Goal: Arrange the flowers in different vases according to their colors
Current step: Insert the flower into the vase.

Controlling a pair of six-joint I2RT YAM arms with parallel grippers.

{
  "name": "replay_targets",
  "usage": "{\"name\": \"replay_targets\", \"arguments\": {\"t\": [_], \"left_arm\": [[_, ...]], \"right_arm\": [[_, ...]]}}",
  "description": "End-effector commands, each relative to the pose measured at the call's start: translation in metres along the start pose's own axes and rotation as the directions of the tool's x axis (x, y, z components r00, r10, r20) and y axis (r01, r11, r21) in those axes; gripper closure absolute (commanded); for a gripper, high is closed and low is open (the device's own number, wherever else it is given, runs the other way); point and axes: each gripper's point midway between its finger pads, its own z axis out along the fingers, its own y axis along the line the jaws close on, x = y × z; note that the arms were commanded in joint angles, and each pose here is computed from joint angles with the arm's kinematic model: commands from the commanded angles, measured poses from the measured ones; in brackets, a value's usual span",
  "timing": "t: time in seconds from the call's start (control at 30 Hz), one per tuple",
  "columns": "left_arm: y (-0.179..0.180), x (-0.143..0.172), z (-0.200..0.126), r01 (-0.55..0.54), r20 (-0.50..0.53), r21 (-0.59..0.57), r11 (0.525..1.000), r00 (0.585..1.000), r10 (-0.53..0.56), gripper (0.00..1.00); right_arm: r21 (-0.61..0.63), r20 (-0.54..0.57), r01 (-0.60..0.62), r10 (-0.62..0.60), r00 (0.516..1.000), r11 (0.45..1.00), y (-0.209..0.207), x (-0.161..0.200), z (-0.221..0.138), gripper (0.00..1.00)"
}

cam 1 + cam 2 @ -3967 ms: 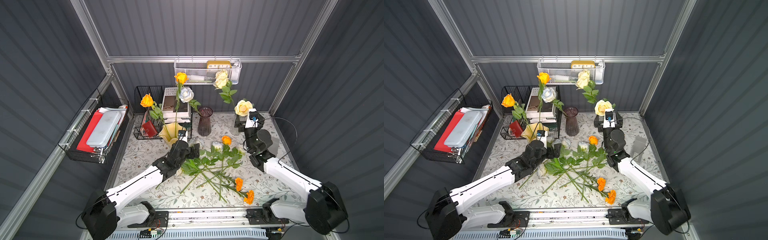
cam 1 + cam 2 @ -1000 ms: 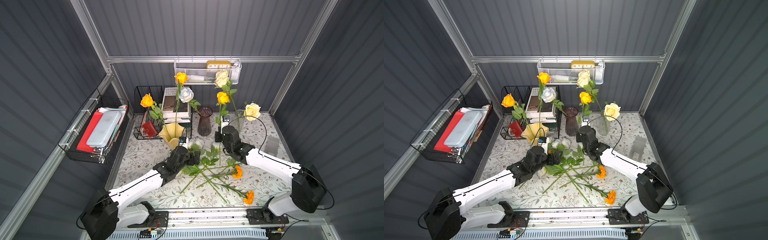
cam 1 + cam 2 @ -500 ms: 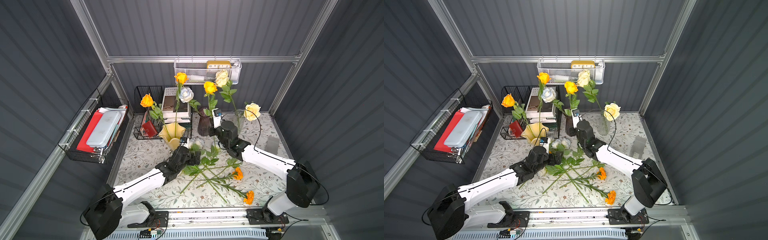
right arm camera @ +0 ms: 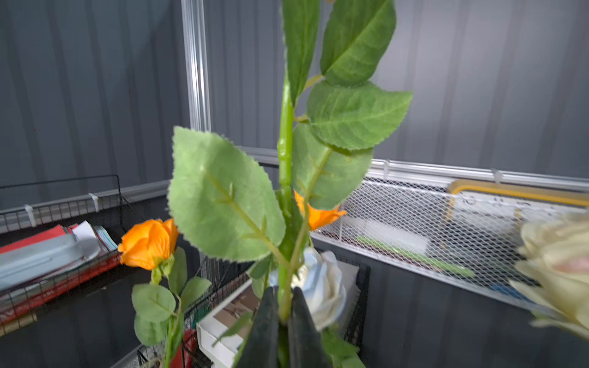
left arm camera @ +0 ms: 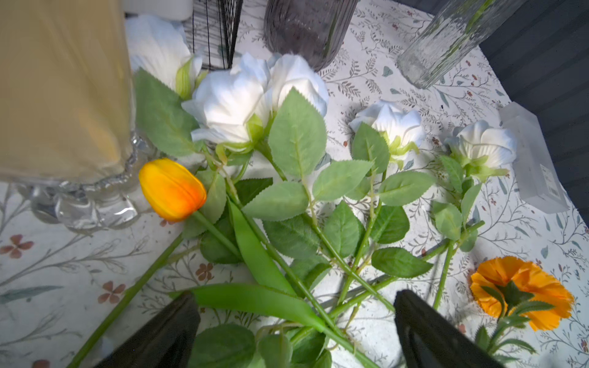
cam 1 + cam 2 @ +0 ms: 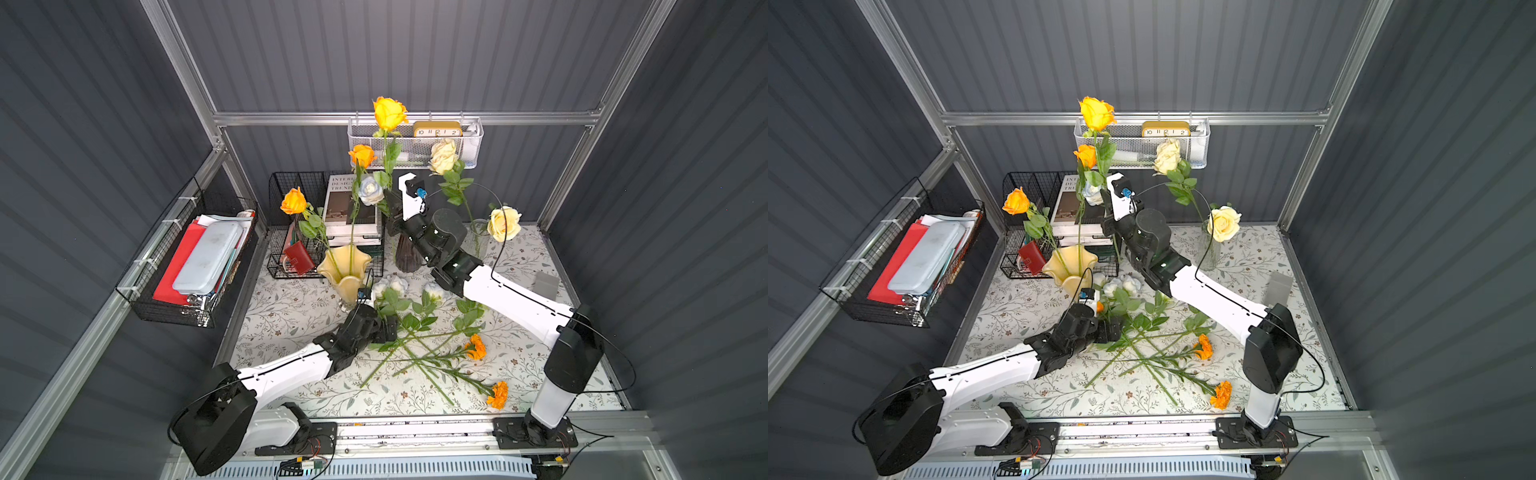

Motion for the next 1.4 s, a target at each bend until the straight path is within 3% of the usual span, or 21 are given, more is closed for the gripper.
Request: {"name": "replay_targets", "arguments": {"t": [0.0,0.3,0.53,0.57,0.63,0.67,0.73,0.93,1.03,1.13,1.27,1.37], "left_arm": [[-0.003,0.009,0.005,0.041,-0.021,0.033,0.999,0.999,-0.040,0.01],[-0.002,0.017,0.010,0.058,-0.037,0.040,0.998,0.998,-0.056,0.01],[0.000,0.016,0.008,0.054,-0.029,0.034,0.998,0.998,-0.053,0.01],[-0.001,0.016,0.008,0.053,-0.028,0.035,0.998,0.998,-0.052,0.01],[-0.001,0.016,0.009,0.050,-0.030,0.033,0.998,0.998,-0.049,0.01],[-0.001,0.015,0.010,0.049,-0.031,0.033,0.998,0.998,-0.048,0.01],[-0.003,0.013,0.010,0.045,-0.029,0.034,0.998,0.999,-0.044,0.01],[-0.006,0.004,0.011,0.030,-0.011,0.033,0.999,1.000,-0.029,0.01],[-0.008,-0.001,0.013,0.023,-0.010,0.025,0.999,1.000,-0.022,0.01],[-0.013,-0.008,0.010,0.025,0.006,0.041,0.999,1.000,-0.025,0.01],[-0.019,-0.014,0.009,0.008,0.010,0.059,0.998,1.000,-0.009,0.01],[-0.022,-0.015,0.010,-0.018,0.002,0.060,0.998,1.000,0.018,0.01]], "right_arm": [[-0.057,0.109,-0.067,0.073,0.991,0.996,0.016,-0.015,0.018,1.00],[-0.163,0.124,-0.181,0.202,0.971,0.970,0.050,0.009,0.063,1.00],[-0.175,0.021,-0.216,0.223,0.975,0.961,0.057,0.061,0.055,1.00],[-0.177,0.013,-0.218,0.224,0.974,0.960,0.058,0.066,0.050,0.94],[-0.174,0.017,-0.213,0.219,0.976,0.961,0.055,0.067,0.040,0.50],[-0.169,0.031,-0.208,0.216,0.976,0.963,0.054,0.063,0.033,0.34],[-0.158,0.056,-0.196,0.207,0.977,0.968,0.047,0.052,0.019,0.23],[-0.130,0.004,-0.166,0.168,0.986,0.977,0.032,0.037,-0.031,0.14],[-0.099,-0.093,-0.148,0.139,0.986,0.984,0.024,0.051,-0.060,0.14],[0.035,-0.209,-0.154,0.158,0.965,0.987,-0.003,0.074,-0.097,0.15],[0.261,-0.413,-0.133,0.235,0.880,0.956,-0.041,0.121,-0.148,0.20],[0.448,-0.503,-0.093,0.337,0.796,0.889,-0.070,0.152,-0.194,0.25]]}}
